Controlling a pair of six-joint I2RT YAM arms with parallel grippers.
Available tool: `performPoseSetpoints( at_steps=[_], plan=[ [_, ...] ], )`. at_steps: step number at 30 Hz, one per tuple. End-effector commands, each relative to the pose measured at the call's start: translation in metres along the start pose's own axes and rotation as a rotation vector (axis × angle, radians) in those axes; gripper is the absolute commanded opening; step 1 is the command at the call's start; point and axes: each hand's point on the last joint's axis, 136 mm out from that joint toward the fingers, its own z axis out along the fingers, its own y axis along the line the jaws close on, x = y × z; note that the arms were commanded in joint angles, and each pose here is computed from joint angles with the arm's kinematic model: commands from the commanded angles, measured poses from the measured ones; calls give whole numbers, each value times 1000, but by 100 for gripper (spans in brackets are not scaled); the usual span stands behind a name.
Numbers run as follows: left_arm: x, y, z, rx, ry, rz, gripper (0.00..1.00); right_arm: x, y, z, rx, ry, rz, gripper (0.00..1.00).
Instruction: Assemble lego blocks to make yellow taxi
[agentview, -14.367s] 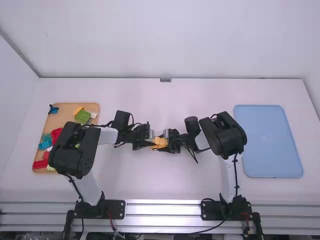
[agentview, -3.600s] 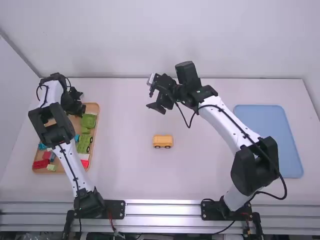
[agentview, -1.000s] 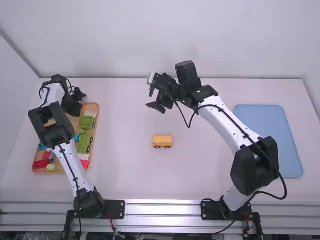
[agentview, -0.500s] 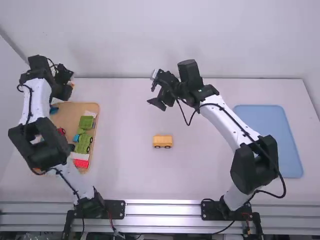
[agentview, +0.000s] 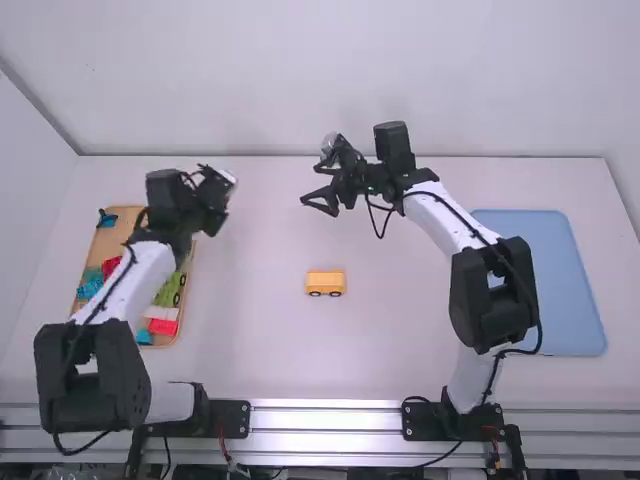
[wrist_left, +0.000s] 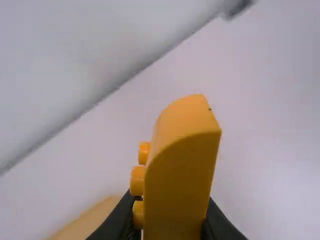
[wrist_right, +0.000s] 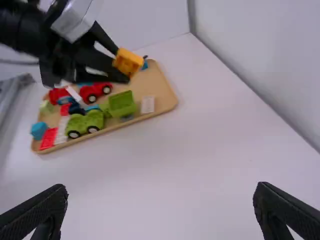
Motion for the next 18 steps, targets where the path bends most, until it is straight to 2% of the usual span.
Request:
performPoseSetpoints(
  at_steps=[1, 3, 5, 9, 12, 15, 18],
  plan=[
    [-23, -53, 0, 100, -105, 7, 2, 5, 12, 7, -93, -19, 32, 99],
    [-36, -75, 4, 79, -145, 5, 3, 6, 11, 7, -86, -15, 1, 98],
    [-42, -80, 6, 48, -152, -30, 3, 5, 7, 3, -75, -20, 2, 99],
    [-58, -96, 6, 65, -175, -102, 2, 5, -8, -26, 34, 19, -3, 98],
    [-70, -110, 2, 165, -222, -138, 2, 15, 7, -39, 46, 71, -64, 98],
    [-78, -131, -4, 282, -268, -108, 4, 28, 16, -33, 63, 50, -81, 98],
    [-79, -136, -4, 305, -274, -108, 2, 34, 9, -24, 133, -33, 3, 98]
  ],
)
